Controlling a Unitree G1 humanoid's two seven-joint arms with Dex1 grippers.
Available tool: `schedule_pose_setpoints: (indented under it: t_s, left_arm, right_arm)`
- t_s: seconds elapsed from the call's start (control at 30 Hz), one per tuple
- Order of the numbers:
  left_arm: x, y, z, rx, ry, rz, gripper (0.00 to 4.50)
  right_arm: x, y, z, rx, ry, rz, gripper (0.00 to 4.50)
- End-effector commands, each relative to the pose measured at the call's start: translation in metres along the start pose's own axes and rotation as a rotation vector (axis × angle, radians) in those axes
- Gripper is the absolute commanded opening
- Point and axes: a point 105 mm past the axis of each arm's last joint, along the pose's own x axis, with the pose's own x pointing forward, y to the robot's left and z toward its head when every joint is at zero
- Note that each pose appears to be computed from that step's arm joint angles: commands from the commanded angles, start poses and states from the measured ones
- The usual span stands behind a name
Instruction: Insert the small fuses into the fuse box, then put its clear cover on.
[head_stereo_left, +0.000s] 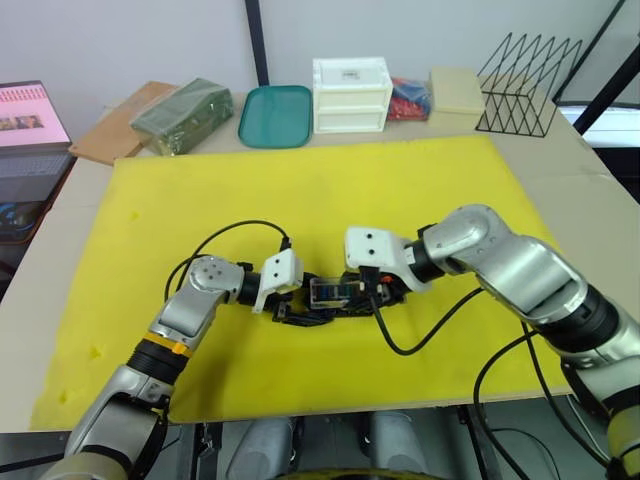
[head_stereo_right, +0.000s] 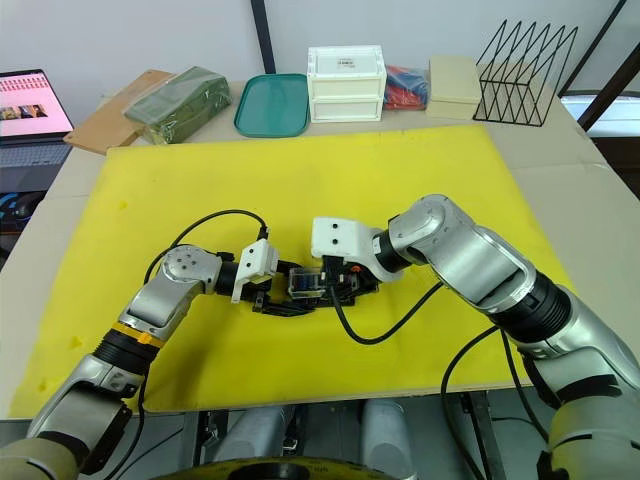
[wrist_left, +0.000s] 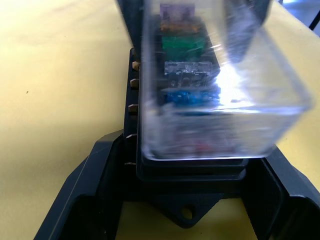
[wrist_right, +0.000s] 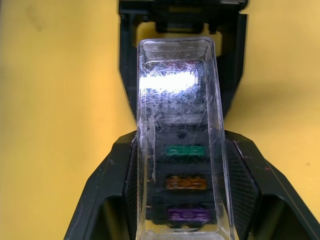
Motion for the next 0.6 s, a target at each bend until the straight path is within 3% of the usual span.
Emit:
schedule_pose_setpoints:
  t_s: [0.03,0.57,0.6]
  left_arm:
    - [0.0001,0.0021,0.0033,0.012,-0.004,0.015,2.75]
    - [0.0008,0.0007,0.0033,0.009,-0.002,0.014,2.75]
    - [0.0008,0.0006,0.0031,0.009,-0.002,0.014,2.75]
  right_arm:
    - [0.0014,0.0001,-0.0037,0.005,0.020,-0.006,1.88]
    - [0.0059,0.0051,-0.0028,0.007,0.020,0.013,1.88]
    - [0.0058,0.0051,-0.0021,0.006,0.017,0.013,2.59]
